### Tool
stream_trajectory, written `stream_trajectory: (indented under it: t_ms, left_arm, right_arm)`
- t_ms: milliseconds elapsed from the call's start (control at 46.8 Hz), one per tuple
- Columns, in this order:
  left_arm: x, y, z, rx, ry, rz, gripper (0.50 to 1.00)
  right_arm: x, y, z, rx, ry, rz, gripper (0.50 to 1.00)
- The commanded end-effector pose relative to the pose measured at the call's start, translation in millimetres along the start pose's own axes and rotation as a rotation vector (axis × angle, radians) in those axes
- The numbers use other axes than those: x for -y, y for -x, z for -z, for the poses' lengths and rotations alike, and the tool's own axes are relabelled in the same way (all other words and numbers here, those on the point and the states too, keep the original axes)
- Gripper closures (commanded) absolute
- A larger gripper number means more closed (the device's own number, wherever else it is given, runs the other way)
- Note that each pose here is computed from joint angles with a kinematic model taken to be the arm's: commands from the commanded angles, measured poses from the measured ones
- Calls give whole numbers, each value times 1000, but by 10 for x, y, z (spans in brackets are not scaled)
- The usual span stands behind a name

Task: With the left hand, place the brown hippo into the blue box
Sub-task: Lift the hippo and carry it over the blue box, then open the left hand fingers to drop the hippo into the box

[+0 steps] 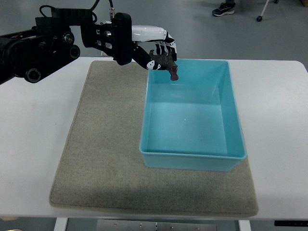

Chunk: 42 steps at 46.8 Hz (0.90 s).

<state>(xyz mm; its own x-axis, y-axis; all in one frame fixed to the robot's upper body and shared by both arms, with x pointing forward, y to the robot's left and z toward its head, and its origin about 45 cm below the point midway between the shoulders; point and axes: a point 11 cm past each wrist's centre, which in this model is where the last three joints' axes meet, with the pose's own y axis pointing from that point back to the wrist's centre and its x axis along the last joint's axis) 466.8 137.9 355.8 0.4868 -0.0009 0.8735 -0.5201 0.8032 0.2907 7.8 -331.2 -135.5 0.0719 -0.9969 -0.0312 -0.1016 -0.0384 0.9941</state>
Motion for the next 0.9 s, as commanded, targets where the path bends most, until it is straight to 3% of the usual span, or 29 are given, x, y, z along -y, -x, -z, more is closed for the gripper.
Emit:
stream_trajectory:
  t_ms: [0, 256, 876]
  left_arm:
    - [30, 35, -82, -2, 27, 15, 915]
    - [150, 255, -228, -21, 78, 59, 900]
    - [265, 588, -223, -73, 91, 103, 881]
  right_arm:
    - [0, 0, 3, -1, 0, 0, 564]
    - [0, 0, -6, 0, 1, 0, 564]
    - [0, 0, -6, 0, 1, 0, 564]
